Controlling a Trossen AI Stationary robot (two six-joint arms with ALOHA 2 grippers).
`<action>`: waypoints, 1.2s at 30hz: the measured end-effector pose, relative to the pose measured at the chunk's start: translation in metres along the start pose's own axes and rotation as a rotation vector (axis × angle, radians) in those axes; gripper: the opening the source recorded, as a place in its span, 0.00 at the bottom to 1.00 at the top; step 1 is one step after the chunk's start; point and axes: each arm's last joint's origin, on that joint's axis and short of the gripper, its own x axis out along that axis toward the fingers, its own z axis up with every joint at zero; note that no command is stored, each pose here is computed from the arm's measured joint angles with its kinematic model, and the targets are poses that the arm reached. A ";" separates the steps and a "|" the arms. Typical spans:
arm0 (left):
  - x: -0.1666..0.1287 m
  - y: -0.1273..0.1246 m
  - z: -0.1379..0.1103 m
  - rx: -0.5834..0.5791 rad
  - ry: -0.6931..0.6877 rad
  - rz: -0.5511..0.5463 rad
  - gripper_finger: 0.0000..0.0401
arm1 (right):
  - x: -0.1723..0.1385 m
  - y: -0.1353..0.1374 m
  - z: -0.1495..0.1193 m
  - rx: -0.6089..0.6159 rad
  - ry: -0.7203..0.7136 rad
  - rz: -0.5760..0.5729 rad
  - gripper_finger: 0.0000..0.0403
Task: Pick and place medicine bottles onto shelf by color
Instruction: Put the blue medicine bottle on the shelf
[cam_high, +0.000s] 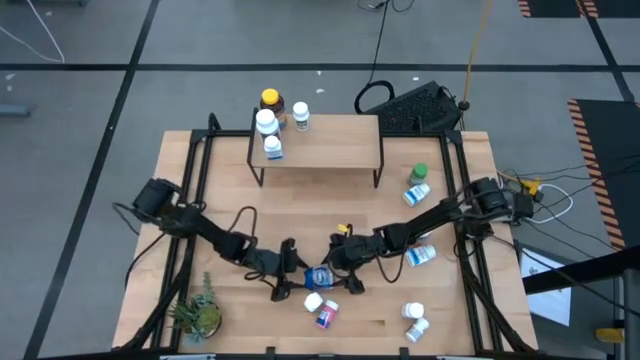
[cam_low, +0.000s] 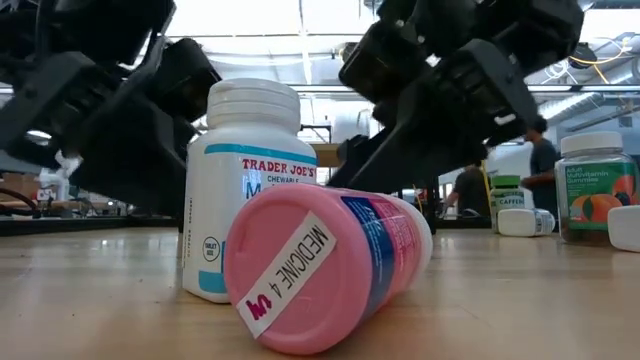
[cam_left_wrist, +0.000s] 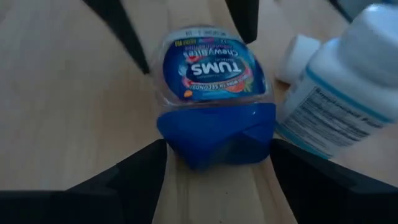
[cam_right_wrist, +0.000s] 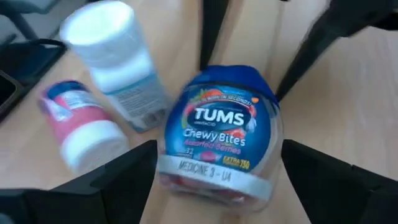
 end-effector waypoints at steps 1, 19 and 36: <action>0.004 0.001 0.000 0.007 0.008 0.009 0.71 | 0.002 -0.001 -0.002 -0.010 0.001 -0.003 0.84; 0.015 0.057 0.012 -0.100 0.034 0.332 0.66 | -0.009 -0.047 -0.012 0.210 0.094 -0.381 0.84; 0.015 0.068 0.017 -0.004 0.041 0.282 0.48 | -0.018 -0.059 -0.031 0.265 0.306 -0.322 0.85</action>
